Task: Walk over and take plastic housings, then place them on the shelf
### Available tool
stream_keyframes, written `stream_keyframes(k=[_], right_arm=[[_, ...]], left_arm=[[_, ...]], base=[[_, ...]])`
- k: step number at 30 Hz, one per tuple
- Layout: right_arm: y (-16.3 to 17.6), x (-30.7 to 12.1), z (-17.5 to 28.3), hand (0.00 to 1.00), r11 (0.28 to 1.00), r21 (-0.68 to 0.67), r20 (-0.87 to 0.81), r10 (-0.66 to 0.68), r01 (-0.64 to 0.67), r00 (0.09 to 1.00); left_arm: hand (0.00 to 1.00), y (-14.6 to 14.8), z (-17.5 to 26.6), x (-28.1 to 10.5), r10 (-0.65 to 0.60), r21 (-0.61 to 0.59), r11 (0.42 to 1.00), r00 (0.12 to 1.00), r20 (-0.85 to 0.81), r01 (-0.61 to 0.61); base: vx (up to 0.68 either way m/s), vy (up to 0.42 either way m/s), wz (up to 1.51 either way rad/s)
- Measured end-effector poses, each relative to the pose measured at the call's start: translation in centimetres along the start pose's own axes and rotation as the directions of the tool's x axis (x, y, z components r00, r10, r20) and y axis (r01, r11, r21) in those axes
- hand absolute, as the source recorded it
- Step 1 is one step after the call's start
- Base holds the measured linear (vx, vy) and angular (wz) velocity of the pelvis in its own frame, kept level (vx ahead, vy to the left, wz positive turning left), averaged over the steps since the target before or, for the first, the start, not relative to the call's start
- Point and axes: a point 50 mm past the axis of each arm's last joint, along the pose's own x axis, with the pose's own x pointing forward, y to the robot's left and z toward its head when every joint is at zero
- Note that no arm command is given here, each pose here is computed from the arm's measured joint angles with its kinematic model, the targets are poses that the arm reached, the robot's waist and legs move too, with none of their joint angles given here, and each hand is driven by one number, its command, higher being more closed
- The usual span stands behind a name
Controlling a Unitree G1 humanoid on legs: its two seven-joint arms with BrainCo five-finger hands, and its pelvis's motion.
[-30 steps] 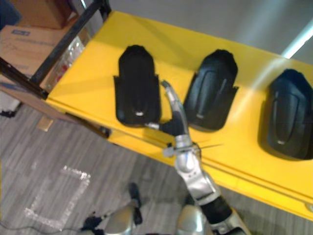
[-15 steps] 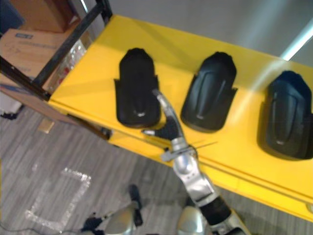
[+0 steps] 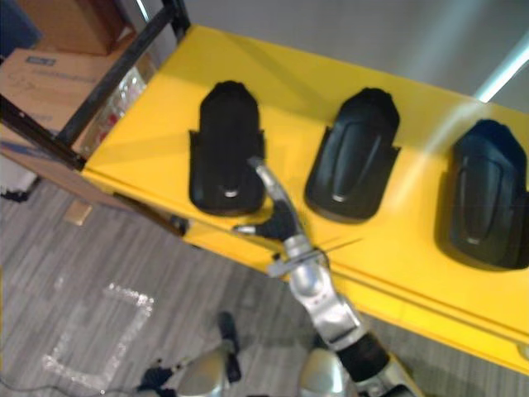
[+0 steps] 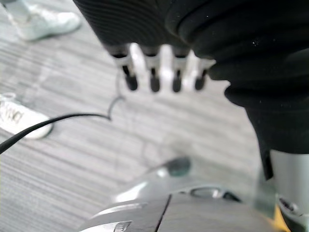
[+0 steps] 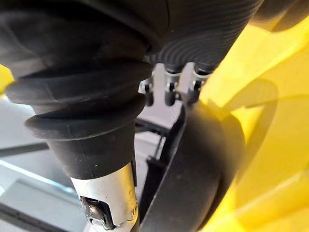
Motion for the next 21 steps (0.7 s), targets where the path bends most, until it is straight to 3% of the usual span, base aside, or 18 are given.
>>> stream_keyframes(k=[10,21], right_arm=[[1.9,-0.3,-0.1,0.0,0.985,0.075,-0.006,0.156,-0.155,0.988],[3.6,-0.7,-0.4,0.0,0.972,0.113,-0.024,0.211,-0.207,0.977]], left_arm=[[0.0,0.1,-0.6,-0.1,0.003,0.004,1.0,1.0,-0.021,-0.003],[0.0,0.2,-0.3,-0.2,0.056,-0.034,0.998,0.998,0.041,-0.055]], base=[[0.0,0.0,0.0],[0.0,0.0,0.0]])
